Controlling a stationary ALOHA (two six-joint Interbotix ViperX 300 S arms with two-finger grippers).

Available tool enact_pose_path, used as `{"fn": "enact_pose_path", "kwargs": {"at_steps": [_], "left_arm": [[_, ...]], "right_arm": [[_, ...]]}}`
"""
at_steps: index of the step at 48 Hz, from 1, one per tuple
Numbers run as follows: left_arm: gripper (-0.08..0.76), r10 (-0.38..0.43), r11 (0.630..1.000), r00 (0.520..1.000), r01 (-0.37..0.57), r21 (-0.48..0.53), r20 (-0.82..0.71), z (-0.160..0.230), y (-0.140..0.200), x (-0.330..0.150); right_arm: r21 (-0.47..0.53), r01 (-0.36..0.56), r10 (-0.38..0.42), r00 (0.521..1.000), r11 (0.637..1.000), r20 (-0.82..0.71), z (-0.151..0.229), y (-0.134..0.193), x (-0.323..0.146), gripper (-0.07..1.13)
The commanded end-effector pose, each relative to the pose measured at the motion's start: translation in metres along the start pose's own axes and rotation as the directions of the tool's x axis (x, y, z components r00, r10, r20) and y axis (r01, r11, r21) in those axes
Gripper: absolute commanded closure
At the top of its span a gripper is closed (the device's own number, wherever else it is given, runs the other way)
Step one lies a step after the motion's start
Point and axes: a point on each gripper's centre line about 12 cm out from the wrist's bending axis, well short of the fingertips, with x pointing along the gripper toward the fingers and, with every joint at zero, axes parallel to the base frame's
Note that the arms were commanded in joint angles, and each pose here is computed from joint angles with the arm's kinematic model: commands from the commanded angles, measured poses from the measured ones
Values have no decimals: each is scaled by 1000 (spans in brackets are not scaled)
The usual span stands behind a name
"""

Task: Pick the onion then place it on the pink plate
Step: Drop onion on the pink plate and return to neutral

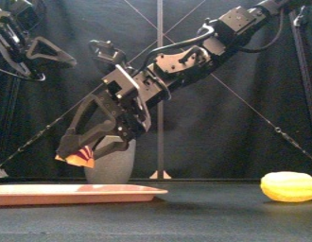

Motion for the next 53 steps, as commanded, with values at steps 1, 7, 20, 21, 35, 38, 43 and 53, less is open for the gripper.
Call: {"fn": "enact_pose_path", "kwargs": {"at_steps": [1, 7, 20, 21, 35, 38, 43, 53], "left_arm": [[644, 4, 1000, 1000, -4, 2, 19, 6, 1, 1], [644, 4, 1000, 1000, -4, -1, 20, 6, 1, 1], [644, 3, 1000, 1000, -3, -2, 19, 6, 0, 1], [644, 4, 1000, 1000, -4, -2, 19, 6, 1, 1], [644, 4, 1000, 1000, -4, -1, 19, 6, 1, 1], [644, 4, 1000, 1000, -4, -1, 16, 5, 1, 1], [644, 6, 1000, 1000, -6, -1, 13, 3, 1, 1], [644, 9, 1000, 1000, -9, 2, 11, 3, 2, 0]], "right_arm": [[5, -8, 7, 999, 1000, 42, 18, 3, -7, 115], [13, -8, 7, 999, 1000, 44, 19, 3, -8, 50], [-2, -9, 9, 997, 1000, 75, 30, 3, -24, 50], [-4, -9, 9, 997, 1000, 78, 31, 3, -27, 50], [-45, 14, 1, 946, 999, 325, 57, -11, -121, 50], [-54, 23, 0, 920, 998, 392, 59, -16, -141, 50], [-69, 44, -8, 889, 997, 458, 54, -26, -165, 50], [-67, 76, -36, 885, 995, 465, 41, -41, -180, 50]]}}
